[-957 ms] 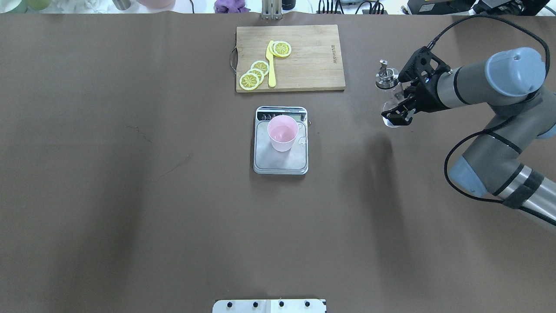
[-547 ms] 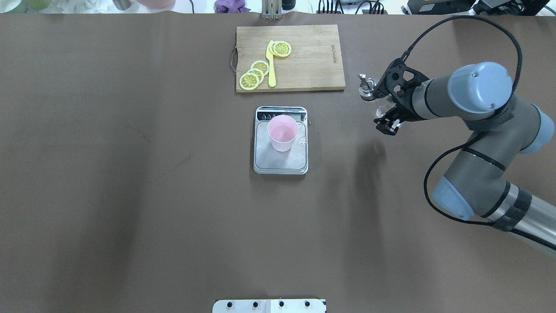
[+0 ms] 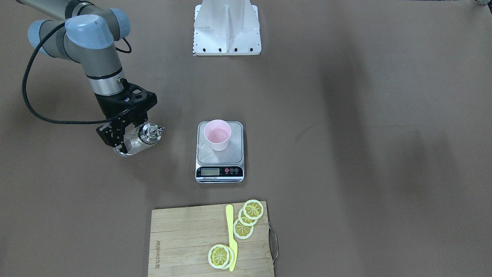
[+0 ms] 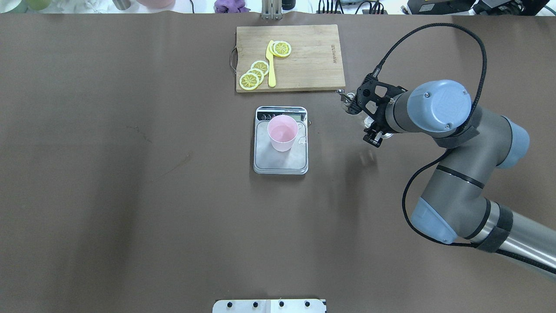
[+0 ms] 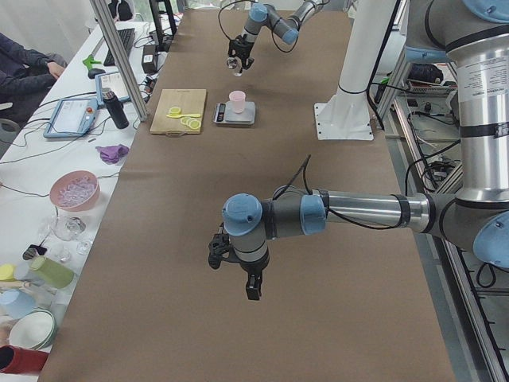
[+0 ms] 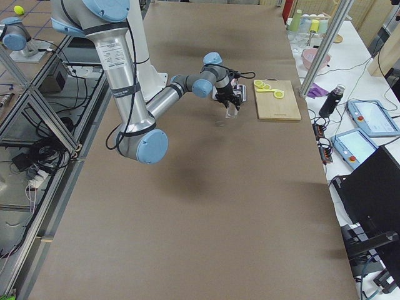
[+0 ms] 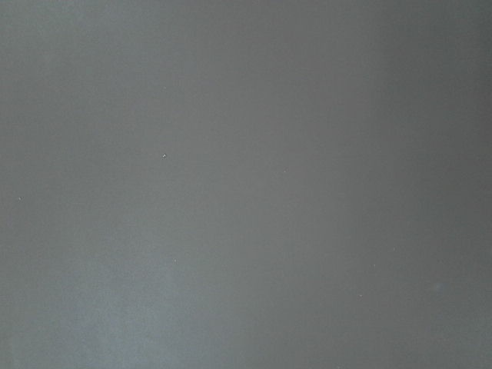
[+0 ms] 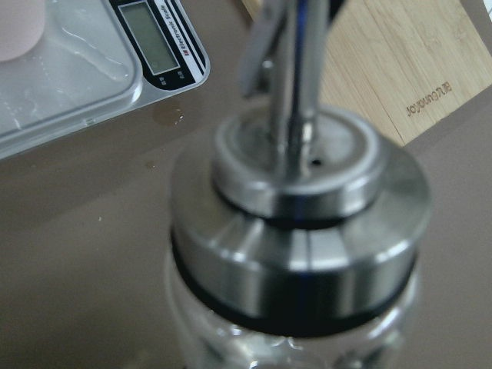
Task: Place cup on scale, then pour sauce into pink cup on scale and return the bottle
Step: 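Lift the dispenser with the right gripper and carry it toward the scale, then bring the dispenser spout over the pink cup with the right gripper, then tilt the dispenser with the right gripper to pour into the pink cup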
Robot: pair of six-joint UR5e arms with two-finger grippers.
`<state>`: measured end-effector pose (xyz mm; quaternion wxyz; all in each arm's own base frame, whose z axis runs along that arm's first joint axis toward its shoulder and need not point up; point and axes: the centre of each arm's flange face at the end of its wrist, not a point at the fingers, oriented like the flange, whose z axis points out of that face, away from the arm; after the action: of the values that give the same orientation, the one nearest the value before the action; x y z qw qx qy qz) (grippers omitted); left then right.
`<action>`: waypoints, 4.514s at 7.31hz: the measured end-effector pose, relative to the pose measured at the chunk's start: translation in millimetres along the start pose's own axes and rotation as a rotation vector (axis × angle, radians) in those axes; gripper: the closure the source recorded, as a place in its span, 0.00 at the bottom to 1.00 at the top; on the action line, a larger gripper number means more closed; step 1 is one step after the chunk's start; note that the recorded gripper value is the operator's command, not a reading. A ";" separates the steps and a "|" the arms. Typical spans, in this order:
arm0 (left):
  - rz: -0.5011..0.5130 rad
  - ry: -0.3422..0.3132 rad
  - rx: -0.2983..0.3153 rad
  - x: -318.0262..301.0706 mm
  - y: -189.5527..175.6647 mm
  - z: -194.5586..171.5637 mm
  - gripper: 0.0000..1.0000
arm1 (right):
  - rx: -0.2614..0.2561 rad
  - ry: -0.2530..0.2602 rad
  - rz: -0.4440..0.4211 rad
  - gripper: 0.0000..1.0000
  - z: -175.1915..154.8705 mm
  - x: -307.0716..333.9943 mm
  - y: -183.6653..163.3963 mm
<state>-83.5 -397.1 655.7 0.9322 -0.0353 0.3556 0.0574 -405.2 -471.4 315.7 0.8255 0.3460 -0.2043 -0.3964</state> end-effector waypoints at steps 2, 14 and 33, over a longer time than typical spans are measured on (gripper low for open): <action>-0.011 0.003 -0.011 -4.1 1.0 5.1 0.01 | -0.082 0.043 -0.045 1.00 -6.4 -15.4 -15.9; -0.045 0.012 -0.051 -20.3 5.5 24.3 0.01 | -0.484 0.222 -0.199 1.00 -49.0 -72.2 -79.0; -0.060 0.034 -0.065 -26.5 6.7 34.6 0.01 | -0.850 0.329 -0.322 1.00 -43.9 -102.8 -144.2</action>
<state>-81.2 -388.9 698.9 0.9256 -0.0773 0.3682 0.0406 -514.3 -435.9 173.8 0.8432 0.0635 0.1652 -0.5077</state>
